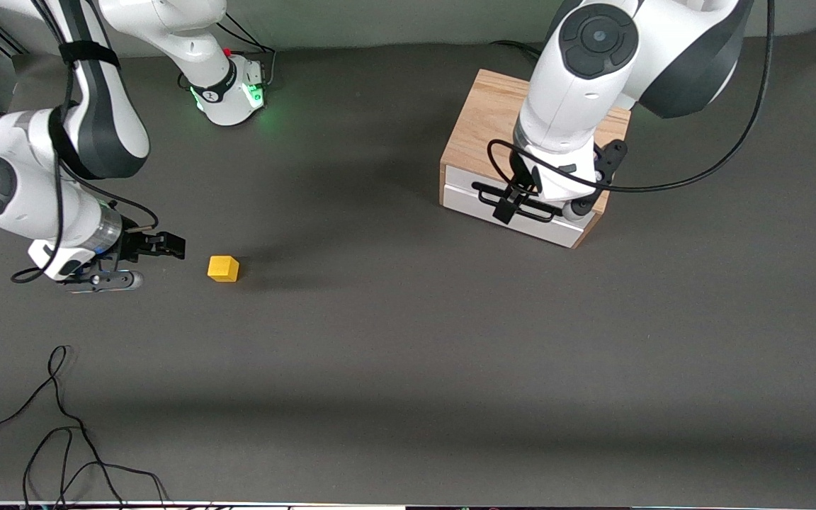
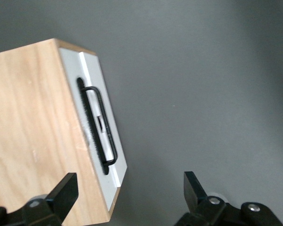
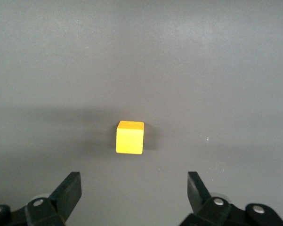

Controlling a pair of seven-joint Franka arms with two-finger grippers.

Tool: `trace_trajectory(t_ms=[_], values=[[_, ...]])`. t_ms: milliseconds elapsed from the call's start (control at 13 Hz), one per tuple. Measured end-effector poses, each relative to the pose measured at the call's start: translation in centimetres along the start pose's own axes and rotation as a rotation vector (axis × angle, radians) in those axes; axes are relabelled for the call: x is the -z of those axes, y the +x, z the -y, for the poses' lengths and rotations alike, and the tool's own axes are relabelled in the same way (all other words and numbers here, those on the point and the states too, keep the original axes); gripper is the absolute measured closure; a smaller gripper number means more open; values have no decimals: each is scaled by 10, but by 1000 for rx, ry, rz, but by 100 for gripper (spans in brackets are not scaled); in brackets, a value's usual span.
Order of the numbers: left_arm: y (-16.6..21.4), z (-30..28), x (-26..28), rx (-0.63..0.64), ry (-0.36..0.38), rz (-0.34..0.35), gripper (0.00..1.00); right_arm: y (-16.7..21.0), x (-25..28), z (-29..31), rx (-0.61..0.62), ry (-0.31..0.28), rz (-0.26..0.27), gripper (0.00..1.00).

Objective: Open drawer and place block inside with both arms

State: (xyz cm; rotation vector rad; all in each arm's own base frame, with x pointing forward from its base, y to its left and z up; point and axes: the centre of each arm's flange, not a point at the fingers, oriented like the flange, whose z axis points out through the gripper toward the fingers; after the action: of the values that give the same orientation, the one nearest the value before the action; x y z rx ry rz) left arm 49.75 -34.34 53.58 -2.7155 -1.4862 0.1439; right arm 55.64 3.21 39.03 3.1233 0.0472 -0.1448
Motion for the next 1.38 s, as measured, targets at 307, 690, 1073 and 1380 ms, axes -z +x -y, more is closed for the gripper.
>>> trace_trajectory(t_ms=[307, 690, 1073, 1380], values=[[-8, 10, -11, 7, 104, 0, 0, -11, -48, 0, 1, 2, -39, 0], [-9, -1, -47, 11, 173, 11, 0, -13, -99, 1, 2, 0, -29, 0], [-3, -34, -122, 24, 194, 13, 0, -13, -145, 10, 15, -4, -14, 0], [1, -31, -157, 29, 214, 6, 0, -13, -161, 24, 20, 4, 0, 0]])
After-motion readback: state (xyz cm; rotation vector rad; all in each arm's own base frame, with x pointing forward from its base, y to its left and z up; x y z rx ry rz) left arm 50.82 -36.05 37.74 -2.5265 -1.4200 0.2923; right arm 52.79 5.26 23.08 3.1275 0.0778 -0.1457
